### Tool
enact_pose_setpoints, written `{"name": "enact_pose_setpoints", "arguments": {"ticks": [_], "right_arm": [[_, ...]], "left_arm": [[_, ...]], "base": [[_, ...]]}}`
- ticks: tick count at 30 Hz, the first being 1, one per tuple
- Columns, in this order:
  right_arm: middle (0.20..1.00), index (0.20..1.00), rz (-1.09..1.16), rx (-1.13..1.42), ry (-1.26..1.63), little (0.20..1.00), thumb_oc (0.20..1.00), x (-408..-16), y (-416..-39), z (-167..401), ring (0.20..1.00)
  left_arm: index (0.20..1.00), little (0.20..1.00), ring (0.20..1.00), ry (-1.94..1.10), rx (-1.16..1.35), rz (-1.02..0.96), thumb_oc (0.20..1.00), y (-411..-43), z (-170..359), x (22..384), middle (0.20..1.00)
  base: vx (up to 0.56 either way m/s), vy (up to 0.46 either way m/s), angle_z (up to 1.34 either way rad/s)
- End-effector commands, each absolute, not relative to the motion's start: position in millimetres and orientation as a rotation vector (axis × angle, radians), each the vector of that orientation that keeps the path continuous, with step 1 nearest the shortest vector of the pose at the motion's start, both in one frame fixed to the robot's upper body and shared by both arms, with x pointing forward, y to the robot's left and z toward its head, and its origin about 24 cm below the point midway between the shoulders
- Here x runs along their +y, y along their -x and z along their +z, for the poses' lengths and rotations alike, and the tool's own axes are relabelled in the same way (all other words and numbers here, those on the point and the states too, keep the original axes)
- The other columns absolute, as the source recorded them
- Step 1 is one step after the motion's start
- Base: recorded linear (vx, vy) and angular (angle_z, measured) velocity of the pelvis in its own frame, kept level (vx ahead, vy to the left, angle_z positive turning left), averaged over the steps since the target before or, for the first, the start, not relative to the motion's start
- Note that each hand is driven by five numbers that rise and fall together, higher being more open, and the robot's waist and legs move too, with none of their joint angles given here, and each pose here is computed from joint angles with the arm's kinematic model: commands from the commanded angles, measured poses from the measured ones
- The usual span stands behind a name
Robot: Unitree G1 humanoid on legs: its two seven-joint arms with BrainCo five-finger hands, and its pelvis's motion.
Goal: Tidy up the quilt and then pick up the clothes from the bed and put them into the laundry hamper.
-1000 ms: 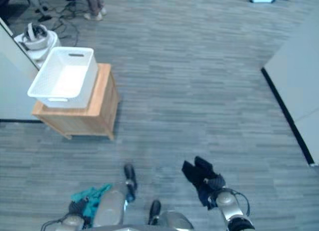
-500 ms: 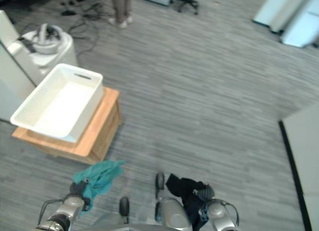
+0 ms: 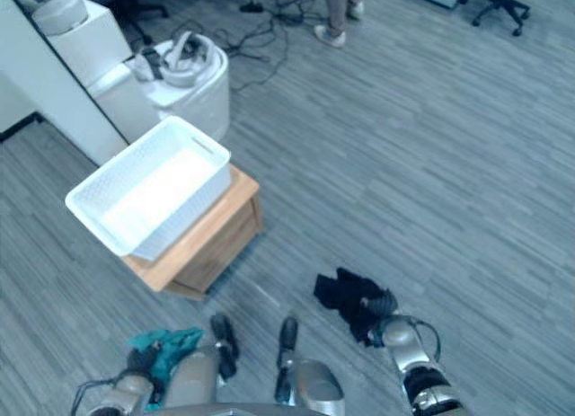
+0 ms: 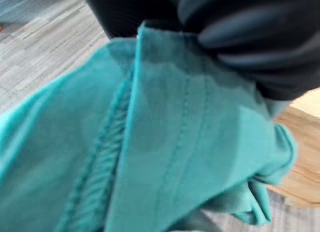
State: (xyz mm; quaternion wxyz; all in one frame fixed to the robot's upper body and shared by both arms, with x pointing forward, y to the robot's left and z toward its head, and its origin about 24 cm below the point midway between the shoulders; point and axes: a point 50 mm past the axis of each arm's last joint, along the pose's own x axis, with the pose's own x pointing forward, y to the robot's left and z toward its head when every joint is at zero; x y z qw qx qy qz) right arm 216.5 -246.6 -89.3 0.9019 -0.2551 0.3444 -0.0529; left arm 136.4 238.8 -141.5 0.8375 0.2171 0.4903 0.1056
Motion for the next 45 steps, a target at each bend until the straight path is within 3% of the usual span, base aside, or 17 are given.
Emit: {"name": "enact_pose_setpoints", "arguments": {"ticks": [1,5,11,17,19,21,23,24,33,40,45], "right_arm": [[0.200,0.200,-0.133,0.696,0.551,0.200,0.200,-259.6,-200.4,-87.5,0.200],[0.200,0.200,-0.083,0.606,0.561,0.200,0.200,-242.0,-217.0,-77.0,0.200],[0.200,0.200,-0.158,0.422,0.645,0.200,0.200,-265.6,-232.6,-35.5,0.200],[0.200,0.200,-0.134,0.053,0.809,0.200,0.200,-269.4,-271.8,51.8,0.200],[0.200,0.200,-0.042,-0.226,0.887,0.200,0.200,-247.9,-297.3,121.1,0.200],[0.200,0.200,0.009,-0.355,0.910,0.200,0.200,-232.1,-307.1,152.7,0.200],[0.200,0.200,0.011,-0.356,0.911,0.200,0.200,-231.6,-307.6,153.1,0.200],[0.200,0.200,0.087,-0.526,0.933,0.200,0.200,-206.3,-314.2,193.1,0.200],[0.200,0.200,0.275,-0.908,0.943,0.200,0.200,-113.9,-323.8,279.0,0.200],[0.200,0.200,0.245,-1.010,0.980,0.200,0.200,-69.6,-337.9,315.7,0.200],[0.200,0.200,0.177,-0.967,0.981,0.200,0.200,-77.4,-351.0,319.0,0.200]], "left_arm": [[0.200,0.200,0.200,-0.514,1.044,0.211,0.200,-136.3,-139.3,250.2,0.200],[0.200,0.200,0.200,-0.548,1.046,0.225,0.200,-139.2,-136.2,258.6,0.200],[0.200,0.200,0.200,-0.617,0.984,0.162,0.200,-159.2,-129.5,255.2,0.200],[0.200,0.200,0.200,-0.613,1.061,0.185,0.200,-134.6,-137.3,264.3,0.200],[0.200,0.200,0.200,-0.589,1.099,0.183,0.200,-120.3,-143.4,260.1,0.200],[0.200,0.200,0.200,-0.572,1.101,0.193,0.200,-118.4,-144.6,257.8,0.200],[0.200,0.200,0.200,-0.570,1.100,0.194,0.200,-118.5,-144.7,257.5,0.200],[0.200,0.200,0.200,-0.539,1.081,0.213,0.200,-121.2,-144.5,253.2,0.200],[0.200,0.200,0.200,-0.462,0.965,0.281,0.200,-138.2,-136.1,246.3,0.200],[0.200,0.200,0.200,-0.435,0.744,0.281,0.200,-172.2,-110.2,243.9,0.200],[0.200,0.200,0.200,-0.453,0.509,0.225,0.200,-198.6,-74.0,240.0,0.200]], "base": [[0.31,0.193,0.39],[0.19,0.069,0.39],[0.25,-0.172,1.42],[0.16,-0.136,0.50],[0.19,-0.111,0.04],[0.08,-0.059,0.04],[0.06,-0.046,-0.04],[0.06,-0.054,-0.01],[0.04,-0.051,0.19],[-0.01,-0.039,0.28],[-0.04,-0.027,0.41]]}}
